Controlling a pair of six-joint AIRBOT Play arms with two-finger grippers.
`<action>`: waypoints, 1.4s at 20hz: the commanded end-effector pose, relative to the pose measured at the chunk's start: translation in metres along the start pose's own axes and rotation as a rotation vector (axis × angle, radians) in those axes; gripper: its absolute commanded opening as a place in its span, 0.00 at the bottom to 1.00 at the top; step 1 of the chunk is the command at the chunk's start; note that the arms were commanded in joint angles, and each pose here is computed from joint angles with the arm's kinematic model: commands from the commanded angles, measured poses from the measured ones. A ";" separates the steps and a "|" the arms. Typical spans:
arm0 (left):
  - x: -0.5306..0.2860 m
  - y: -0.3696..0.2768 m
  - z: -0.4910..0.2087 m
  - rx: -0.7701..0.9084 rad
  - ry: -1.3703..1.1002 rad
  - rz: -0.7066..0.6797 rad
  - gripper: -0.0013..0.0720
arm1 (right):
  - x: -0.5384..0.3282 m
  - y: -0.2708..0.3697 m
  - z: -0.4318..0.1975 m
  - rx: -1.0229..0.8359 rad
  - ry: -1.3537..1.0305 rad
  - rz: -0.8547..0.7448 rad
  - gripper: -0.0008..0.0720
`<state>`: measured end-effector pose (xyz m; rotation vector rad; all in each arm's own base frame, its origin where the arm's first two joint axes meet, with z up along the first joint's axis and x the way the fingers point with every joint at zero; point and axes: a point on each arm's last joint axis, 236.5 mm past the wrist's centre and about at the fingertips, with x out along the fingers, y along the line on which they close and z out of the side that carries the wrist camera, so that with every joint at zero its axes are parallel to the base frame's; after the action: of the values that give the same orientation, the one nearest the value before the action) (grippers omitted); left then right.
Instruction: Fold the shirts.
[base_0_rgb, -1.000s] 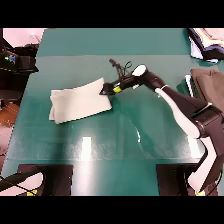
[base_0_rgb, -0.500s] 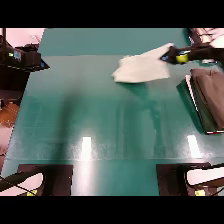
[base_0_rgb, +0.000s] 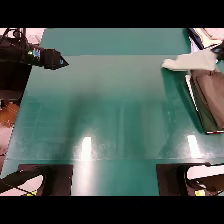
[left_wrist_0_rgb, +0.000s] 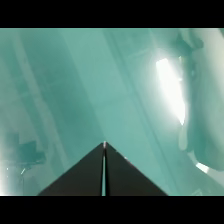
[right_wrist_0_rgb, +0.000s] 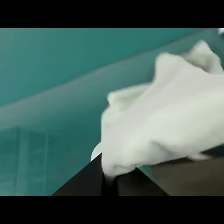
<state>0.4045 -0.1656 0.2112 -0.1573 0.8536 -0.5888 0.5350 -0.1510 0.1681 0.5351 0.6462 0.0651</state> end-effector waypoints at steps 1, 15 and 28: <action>0.003 -0.010 0.001 0.009 -0.005 -0.013 0.05 | -0.024 -0.014 0.043 -0.039 -0.107 -0.029 0.02; 0.004 -0.009 -0.001 0.014 0.005 -0.010 0.05 | -0.158 0.012 0.056 -0.132 -0.244 -0.118 0.02; 0.004 -0.007 -0.002 0.051 0.007 -0.004 0.05 | -0.236 -0.135 -0.149 0.219 0.180 -0.634 0.73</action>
<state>0.4022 -0.1745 0.2105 -0.1330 0.8502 -0.6069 0.2988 -0.2403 0.1684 0.5040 0.8446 -0.4093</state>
